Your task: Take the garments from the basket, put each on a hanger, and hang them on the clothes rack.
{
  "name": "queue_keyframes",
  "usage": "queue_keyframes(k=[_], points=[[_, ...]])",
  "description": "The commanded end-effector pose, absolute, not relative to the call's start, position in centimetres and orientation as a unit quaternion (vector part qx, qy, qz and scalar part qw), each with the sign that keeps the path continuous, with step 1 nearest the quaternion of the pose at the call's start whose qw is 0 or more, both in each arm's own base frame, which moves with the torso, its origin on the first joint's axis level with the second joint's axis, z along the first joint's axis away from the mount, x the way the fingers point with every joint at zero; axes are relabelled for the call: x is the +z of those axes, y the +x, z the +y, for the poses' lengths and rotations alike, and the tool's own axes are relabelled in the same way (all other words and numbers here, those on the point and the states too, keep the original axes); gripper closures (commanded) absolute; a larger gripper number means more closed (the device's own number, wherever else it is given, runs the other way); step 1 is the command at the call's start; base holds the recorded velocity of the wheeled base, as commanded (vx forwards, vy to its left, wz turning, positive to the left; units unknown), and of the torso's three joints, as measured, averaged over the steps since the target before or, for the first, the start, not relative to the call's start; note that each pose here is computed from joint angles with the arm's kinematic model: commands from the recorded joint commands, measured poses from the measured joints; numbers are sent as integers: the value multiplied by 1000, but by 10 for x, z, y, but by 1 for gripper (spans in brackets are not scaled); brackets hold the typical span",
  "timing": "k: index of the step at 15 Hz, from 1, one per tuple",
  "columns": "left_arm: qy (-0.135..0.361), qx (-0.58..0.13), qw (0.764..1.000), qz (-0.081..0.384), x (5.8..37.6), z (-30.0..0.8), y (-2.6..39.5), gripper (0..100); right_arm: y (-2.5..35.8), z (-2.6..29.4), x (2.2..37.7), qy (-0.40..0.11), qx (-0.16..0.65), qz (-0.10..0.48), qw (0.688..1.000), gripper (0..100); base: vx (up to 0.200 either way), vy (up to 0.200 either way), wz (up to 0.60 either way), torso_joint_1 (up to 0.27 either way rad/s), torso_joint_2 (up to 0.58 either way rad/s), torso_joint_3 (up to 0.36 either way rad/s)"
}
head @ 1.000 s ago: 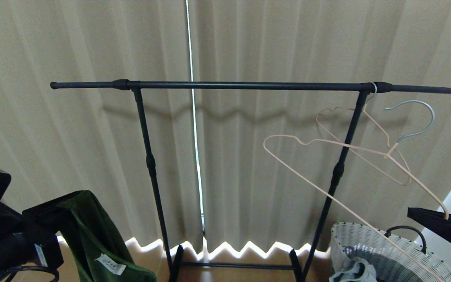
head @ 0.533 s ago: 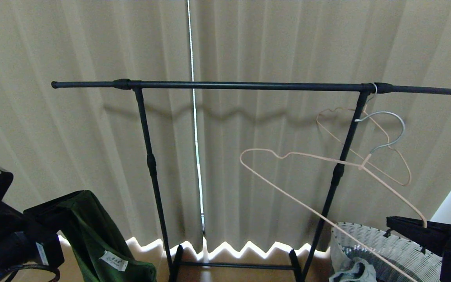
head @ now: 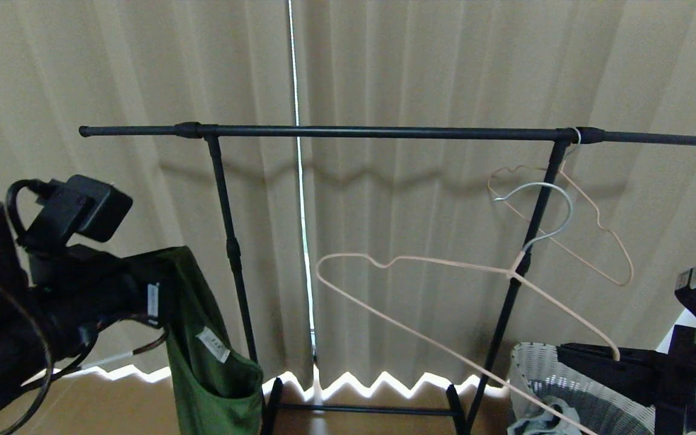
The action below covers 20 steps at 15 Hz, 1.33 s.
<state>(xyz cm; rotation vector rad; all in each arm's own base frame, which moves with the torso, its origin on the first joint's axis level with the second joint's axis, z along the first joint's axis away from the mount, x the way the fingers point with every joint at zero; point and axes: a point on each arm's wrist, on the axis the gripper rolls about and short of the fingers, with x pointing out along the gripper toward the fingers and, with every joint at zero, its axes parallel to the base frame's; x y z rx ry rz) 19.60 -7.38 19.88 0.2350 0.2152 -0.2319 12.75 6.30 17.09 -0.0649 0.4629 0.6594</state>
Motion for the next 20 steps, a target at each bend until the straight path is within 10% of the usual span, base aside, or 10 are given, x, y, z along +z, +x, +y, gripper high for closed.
queue_keyframes(k=[1,20], points=[[117,-93,981,126,195,-102,239,100,134,75,169,-37,345,237,907,100,0,0,0,0,0,0],[48,-33,992,116,201,-128,268,100,191,157,168,-1,380,244,892,100,0,0,0,0,0,0]])
